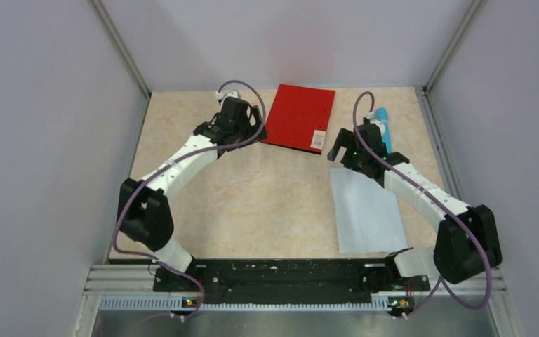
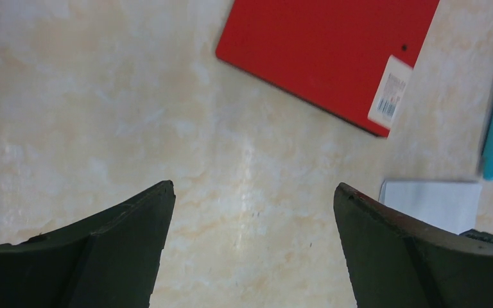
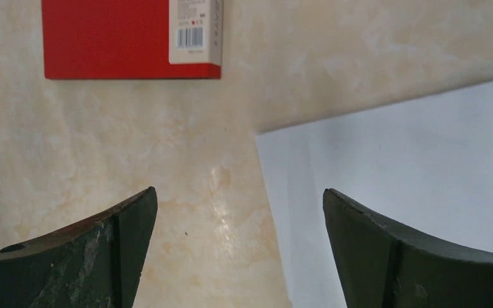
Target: Put the files into the folder
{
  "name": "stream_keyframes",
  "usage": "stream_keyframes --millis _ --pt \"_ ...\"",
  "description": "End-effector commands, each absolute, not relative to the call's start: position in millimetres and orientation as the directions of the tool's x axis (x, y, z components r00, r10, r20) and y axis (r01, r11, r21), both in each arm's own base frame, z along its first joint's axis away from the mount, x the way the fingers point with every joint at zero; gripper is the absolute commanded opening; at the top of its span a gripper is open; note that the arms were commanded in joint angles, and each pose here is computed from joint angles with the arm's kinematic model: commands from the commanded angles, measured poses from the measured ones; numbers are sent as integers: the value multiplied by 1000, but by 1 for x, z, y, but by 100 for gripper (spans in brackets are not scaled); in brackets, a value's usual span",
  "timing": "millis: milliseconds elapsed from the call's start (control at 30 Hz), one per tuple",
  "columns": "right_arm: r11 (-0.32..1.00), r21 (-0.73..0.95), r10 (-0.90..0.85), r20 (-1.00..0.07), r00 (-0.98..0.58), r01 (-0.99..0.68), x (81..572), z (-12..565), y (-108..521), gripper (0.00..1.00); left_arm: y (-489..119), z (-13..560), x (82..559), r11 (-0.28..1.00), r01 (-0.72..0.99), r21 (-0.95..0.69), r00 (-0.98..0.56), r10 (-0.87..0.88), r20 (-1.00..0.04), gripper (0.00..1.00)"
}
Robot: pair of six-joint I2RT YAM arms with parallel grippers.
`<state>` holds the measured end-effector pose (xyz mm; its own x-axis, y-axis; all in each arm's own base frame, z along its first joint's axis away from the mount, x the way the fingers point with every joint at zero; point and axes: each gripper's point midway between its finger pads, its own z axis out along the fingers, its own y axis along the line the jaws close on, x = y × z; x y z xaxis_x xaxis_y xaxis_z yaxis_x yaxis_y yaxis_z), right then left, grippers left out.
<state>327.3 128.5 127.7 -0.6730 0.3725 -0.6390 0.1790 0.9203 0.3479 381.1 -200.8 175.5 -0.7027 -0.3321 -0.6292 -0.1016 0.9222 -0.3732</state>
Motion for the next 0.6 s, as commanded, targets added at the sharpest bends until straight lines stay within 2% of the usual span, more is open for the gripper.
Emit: stream_keyframes --millis 0,167,267,400,567 --pt "870 472 461 -678 -572 142 393 152 140 99 -208 206 457 885 -52 -462 -594 -399 -698 98" --pt "828 540 522 -639 -564 154 443 134 146 99 -199 180 527 874 -52 -483 -581 -420 -697 98" --pt "826 535 530 -631 -566 177 469 118 146 99 -208 164 560 831 21 -555 -603 -433 -670 98" --pt "828 523 534 -626 -568 202 500 96 149 99 -218 131 587 812 25 -583 -647 -431 -629 98" --pt "835 496 532 -615 -582 240 525 68 149 99 -229 100 597 796 16 -605 -691 -428 -582 98"
